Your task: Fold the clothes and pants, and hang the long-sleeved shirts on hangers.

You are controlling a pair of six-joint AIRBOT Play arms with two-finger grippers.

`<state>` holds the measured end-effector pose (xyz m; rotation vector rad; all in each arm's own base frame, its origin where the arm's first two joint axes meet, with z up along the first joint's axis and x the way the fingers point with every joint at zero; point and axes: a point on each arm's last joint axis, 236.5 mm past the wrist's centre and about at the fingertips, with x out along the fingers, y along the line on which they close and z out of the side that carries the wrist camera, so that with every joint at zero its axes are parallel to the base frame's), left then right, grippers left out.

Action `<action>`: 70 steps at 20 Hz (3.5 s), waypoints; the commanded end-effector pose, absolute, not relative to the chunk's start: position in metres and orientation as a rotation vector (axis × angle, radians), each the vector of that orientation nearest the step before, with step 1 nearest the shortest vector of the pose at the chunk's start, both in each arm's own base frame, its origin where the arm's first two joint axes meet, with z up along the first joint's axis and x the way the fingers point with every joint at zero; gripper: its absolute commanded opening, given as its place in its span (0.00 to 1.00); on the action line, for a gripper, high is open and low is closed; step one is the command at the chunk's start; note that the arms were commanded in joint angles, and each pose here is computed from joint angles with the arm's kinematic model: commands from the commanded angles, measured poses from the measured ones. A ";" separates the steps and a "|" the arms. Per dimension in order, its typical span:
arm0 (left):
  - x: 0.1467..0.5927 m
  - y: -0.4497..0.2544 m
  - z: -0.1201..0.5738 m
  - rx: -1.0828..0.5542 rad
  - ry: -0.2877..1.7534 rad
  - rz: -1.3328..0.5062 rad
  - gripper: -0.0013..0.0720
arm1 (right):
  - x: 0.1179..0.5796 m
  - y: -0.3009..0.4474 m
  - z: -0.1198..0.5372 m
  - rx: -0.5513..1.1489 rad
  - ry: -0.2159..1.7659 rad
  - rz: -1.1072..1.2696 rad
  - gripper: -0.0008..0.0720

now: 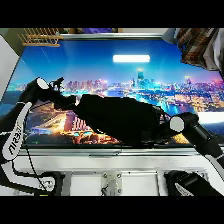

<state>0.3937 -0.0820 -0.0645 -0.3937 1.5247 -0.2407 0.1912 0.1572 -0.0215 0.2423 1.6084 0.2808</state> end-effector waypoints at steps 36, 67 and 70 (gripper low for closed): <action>0.372 -0.195 0.097 -0.191 1.053 -0.523 0.04 | 0.352 0.158 -0.065 0.966 1.048 0.510 0.03; 0.365 -0.196 0.095 -0.212 1.088 -0.517 0.04 | 0.227 -0.196 -0.022 0.829 1.133 -0.707 0.03; 0.364 -0.196 0.094 -0.210 1.096 -0.519 0.04 | 0.218 -0.185 -0.028 0.847 1.181 -0.698 0.14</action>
